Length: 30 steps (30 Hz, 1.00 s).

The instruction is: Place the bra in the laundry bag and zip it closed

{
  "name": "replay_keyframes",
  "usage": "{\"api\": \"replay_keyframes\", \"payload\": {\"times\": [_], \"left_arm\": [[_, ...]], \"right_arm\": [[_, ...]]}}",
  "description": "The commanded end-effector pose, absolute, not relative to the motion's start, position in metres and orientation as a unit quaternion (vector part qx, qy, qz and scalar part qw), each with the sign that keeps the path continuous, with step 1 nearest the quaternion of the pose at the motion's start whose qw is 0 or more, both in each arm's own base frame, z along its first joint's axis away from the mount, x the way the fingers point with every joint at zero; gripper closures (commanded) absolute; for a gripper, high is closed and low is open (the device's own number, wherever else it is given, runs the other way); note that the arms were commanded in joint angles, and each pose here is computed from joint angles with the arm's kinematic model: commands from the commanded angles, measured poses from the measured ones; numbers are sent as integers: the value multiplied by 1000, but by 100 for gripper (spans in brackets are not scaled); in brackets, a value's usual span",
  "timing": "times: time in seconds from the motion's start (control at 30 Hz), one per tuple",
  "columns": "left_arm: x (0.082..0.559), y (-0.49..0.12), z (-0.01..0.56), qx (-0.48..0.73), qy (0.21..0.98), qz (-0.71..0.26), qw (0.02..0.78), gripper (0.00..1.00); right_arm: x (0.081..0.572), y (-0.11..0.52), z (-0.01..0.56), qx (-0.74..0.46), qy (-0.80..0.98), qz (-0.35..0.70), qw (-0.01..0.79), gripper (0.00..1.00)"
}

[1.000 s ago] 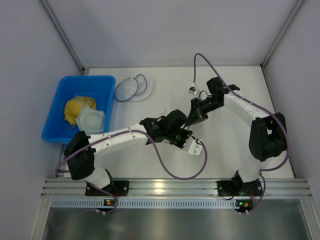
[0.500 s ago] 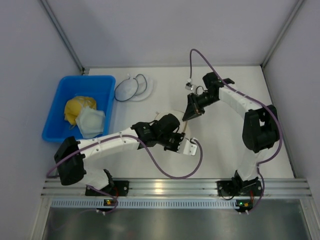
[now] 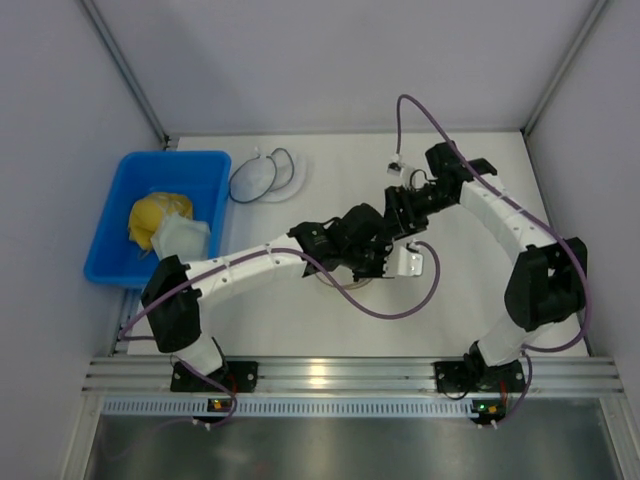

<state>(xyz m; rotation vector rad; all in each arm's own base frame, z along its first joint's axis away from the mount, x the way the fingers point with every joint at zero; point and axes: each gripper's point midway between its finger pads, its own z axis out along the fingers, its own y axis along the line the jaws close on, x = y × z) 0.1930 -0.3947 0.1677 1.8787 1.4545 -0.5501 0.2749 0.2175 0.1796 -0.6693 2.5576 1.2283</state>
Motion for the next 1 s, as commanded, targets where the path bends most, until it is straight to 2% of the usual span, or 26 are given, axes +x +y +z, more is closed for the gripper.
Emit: {"api": "replay_keyframes", "payload": {"times": [0.0,0.23,0.33,0.37,0.43,0.47,0.97], "left_arm": [[208,-408,189,725,537,-205,380,100],[216,-416,195,733,522,-194,391,100],[215,-416,193,733,523,-196,388,100],[210,-416,192,735,519,-204,384,100],[204,-411,185,738,519,-212,374,100],[198,-409,183,742,513,-223,368,100],[115,-331,133,762,525,-275,260,100]], "right_arm": [[249,217,184,-231,863,441,91,30],[228,243,169,-228,845,483,32,33],[227,247,167,-231,845,481,26,58],[228,247,166,-230,846,480,25,77],[233,248,168,-235,848,474,34,97],[236,247,169,-236,848,474,39,100],[277,251,173,-288,839,458,61,100]]}}
